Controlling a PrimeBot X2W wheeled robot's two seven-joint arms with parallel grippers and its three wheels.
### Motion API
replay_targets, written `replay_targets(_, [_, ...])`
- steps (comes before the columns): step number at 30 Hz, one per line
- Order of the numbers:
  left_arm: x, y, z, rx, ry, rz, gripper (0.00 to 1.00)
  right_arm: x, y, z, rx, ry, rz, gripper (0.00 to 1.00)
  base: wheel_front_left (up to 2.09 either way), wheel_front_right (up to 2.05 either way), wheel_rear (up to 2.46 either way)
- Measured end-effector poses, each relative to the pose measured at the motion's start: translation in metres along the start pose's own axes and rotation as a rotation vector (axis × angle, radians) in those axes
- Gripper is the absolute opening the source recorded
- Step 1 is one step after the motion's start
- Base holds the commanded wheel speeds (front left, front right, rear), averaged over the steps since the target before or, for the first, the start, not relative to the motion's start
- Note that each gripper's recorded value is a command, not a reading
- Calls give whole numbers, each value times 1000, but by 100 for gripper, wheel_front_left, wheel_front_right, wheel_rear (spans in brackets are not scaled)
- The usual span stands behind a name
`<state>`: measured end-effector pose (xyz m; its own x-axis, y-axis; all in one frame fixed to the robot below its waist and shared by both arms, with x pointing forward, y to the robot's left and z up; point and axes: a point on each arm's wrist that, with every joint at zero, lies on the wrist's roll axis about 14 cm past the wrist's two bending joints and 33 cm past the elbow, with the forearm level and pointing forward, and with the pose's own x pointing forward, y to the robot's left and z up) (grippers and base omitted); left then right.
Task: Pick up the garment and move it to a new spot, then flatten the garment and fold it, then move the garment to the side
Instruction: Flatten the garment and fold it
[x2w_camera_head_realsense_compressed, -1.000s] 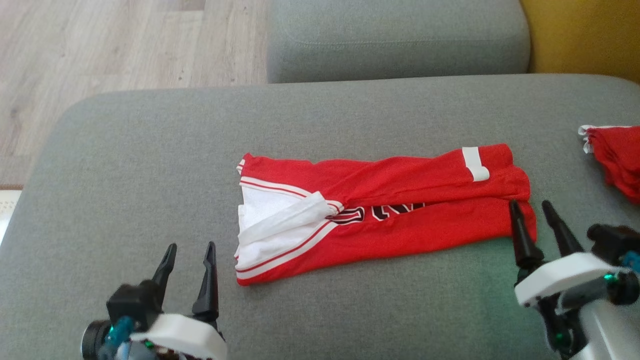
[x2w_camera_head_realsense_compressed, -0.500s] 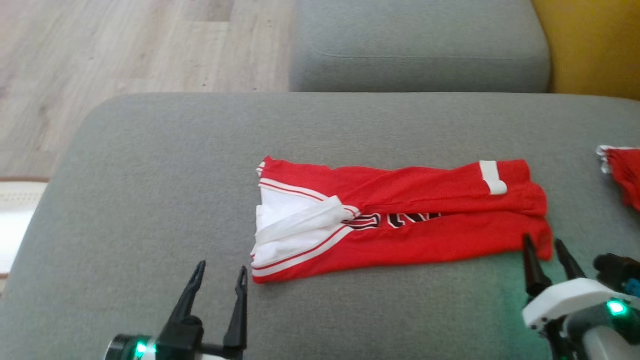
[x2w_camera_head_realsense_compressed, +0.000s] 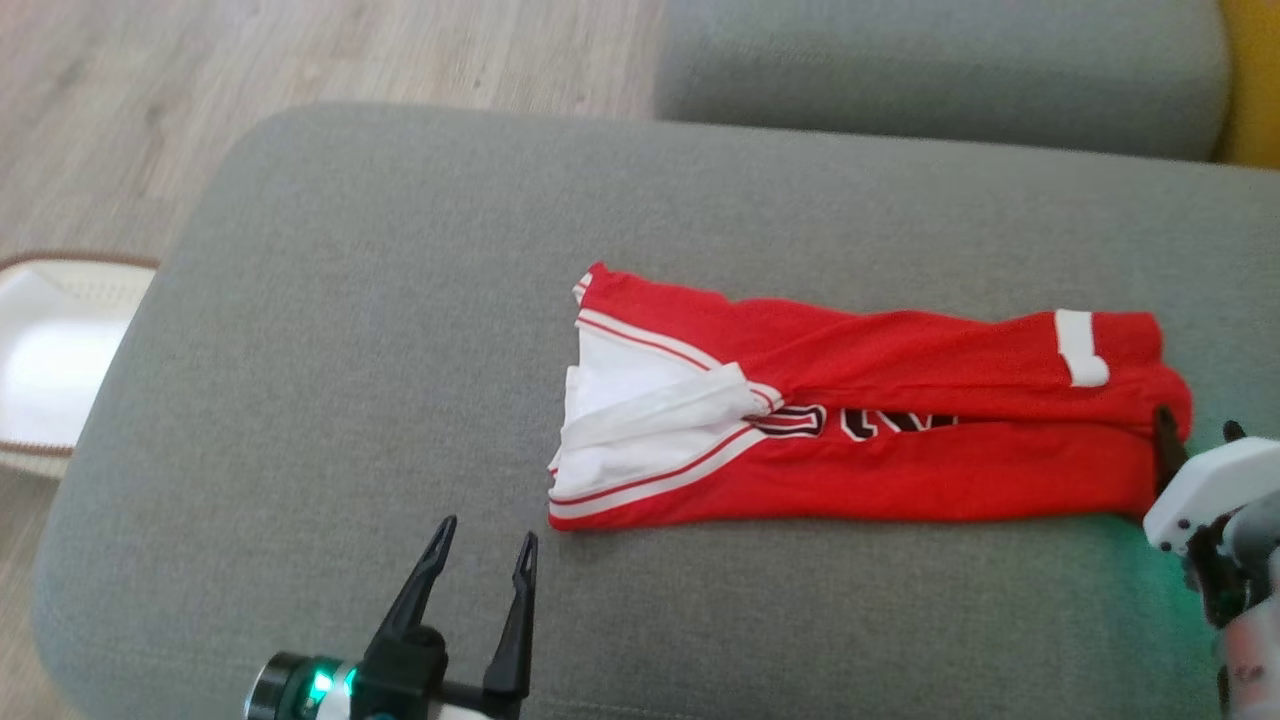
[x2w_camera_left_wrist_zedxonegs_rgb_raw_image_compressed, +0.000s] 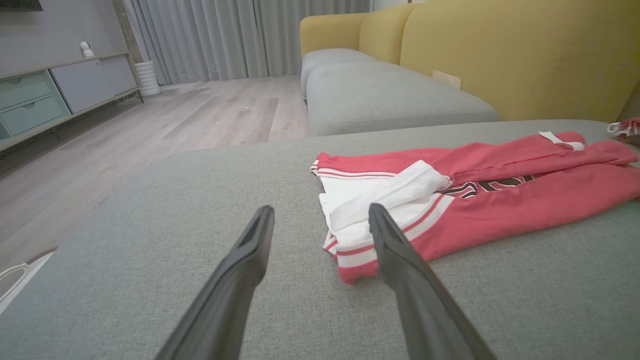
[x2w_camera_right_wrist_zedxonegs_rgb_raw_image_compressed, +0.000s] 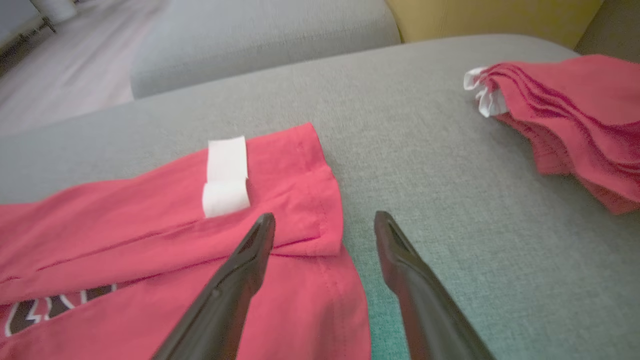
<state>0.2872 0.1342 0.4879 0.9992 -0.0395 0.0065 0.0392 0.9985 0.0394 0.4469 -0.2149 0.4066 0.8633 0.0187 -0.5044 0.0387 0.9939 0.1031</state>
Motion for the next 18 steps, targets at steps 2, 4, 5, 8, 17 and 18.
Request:
replay_targets(2, [4, -1, -2, -5, 10, -2, 100, 7, -3, -6, -17, 47, -12, 100, 0, 0, 0])
replay_targets(4, [9, -2, -3, -6, 12, -7, 100, 13, -4, -11, -35, 83, -21, 100, 0, 0, 0])
replay_targets(5, [12, -3, -3, -10, 12, -9, 100, 16, -5, -12, -46, 96, -25, 100, 0, 0, 0])
replay_targets(8, [19, -4, -4, -17, 17, -13, 100, 24, -5, -17, -65, 136, -32, 100, 0, 0, 0])
replay_targets(17, [34, -9, -6, -29, 24, -33, 100, 34, 6, -35, -102, 258, -9, 100, 0, 0, 0])
replay_targets(18, [36, -10, -5, -28, 21, -36, 100, 35, 8, -35, -100, 267, -2, 100, 0, 0, 0])
